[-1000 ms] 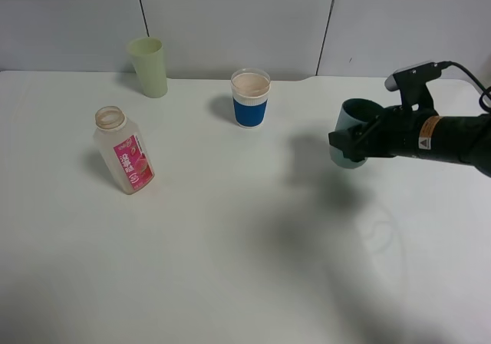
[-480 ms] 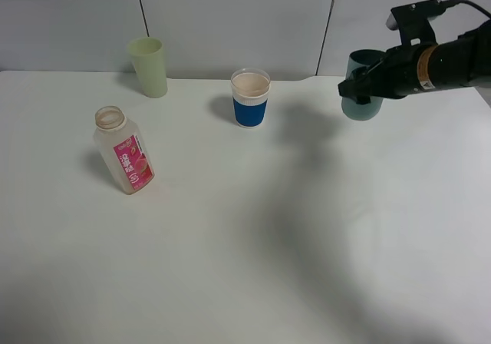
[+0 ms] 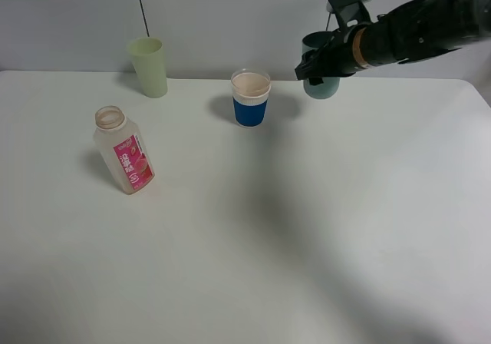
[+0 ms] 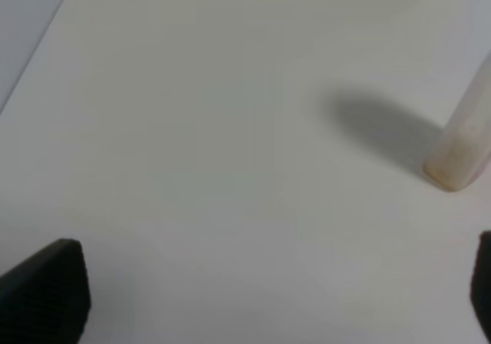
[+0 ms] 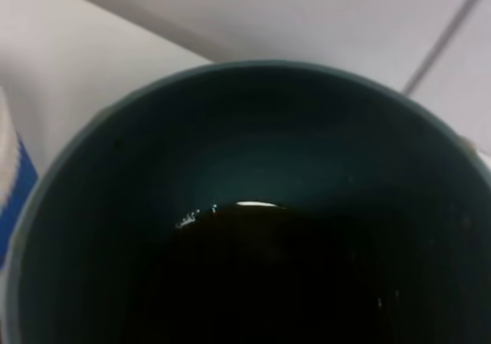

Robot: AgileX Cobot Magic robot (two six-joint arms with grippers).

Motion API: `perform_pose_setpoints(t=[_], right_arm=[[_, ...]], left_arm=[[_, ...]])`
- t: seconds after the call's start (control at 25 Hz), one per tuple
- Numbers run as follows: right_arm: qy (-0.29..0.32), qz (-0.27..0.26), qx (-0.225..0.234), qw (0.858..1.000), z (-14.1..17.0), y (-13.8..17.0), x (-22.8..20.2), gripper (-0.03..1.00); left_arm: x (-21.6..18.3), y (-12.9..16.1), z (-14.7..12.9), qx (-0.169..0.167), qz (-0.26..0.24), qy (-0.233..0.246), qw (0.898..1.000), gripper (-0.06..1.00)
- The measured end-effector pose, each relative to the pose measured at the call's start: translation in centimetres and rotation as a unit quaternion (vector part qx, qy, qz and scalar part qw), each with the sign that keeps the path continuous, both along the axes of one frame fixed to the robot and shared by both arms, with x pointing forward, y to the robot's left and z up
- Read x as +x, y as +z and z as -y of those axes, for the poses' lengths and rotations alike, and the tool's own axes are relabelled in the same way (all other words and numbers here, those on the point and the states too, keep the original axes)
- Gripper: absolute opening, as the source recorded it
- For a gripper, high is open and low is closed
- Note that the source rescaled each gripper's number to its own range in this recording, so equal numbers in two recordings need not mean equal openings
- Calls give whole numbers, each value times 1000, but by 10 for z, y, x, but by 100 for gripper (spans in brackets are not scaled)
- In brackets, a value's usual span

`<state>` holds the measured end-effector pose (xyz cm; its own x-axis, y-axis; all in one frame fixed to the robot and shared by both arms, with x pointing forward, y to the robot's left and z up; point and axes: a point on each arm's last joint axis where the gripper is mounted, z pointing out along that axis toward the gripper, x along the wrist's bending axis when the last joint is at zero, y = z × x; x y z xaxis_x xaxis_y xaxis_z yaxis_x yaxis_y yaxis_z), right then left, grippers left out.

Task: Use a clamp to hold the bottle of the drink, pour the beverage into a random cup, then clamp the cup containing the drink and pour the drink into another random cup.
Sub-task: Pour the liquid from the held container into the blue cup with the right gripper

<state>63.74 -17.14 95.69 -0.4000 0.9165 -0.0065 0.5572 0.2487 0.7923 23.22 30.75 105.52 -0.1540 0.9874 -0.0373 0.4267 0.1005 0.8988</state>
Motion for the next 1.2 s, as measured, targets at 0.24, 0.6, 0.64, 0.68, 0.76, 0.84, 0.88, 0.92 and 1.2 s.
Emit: perform_pose_setpoints(t=[0.24, 0.6, 0.64, 0.68, 0.76, 0.84, 0.88, 0.92, 1.2], right_arm=[[24, 12, 9, 1000, -31, -2, 13, 0], [23, 43, -19, 999, -44, 7, 16, 0], [24, 45, -23, 998, -45, 7, 16, 0], [24, 49, -31, 998, -47, 7, 15, 0], [25, 55, -44, 997, -49, 8, 15, 0], [26, 65, -61, 996, -52, 8, 14, 0], [25, 67, -65, 995, -53, 8, 13, 0], [25, 71, -72, 995, -56, 9, 12, 0], [53, 102, -142, 983, -68, 10, 6, 0]], left_arm=[[0, 0, 0, 0, 0, 0, 1000, 100], [0, 0, 0, 0, 0, 0, 1000, 100], [0, 0, 0, 0, 0, 0, 1000, 100], [0, 0, 0, 0, 0, 0, 1000, 100], [0, 0, 0, 0, 0, 0, 1000, 100], [0, 0, 0, 0, 0, 0, 1000, 100], [0, 0, 0, 0, 0, 0, 1000, 100], [0, 0, 0, 0, 0, 0, 1000, 100], [0, 0, 0, 0, 0, 0, 1000, 100]])
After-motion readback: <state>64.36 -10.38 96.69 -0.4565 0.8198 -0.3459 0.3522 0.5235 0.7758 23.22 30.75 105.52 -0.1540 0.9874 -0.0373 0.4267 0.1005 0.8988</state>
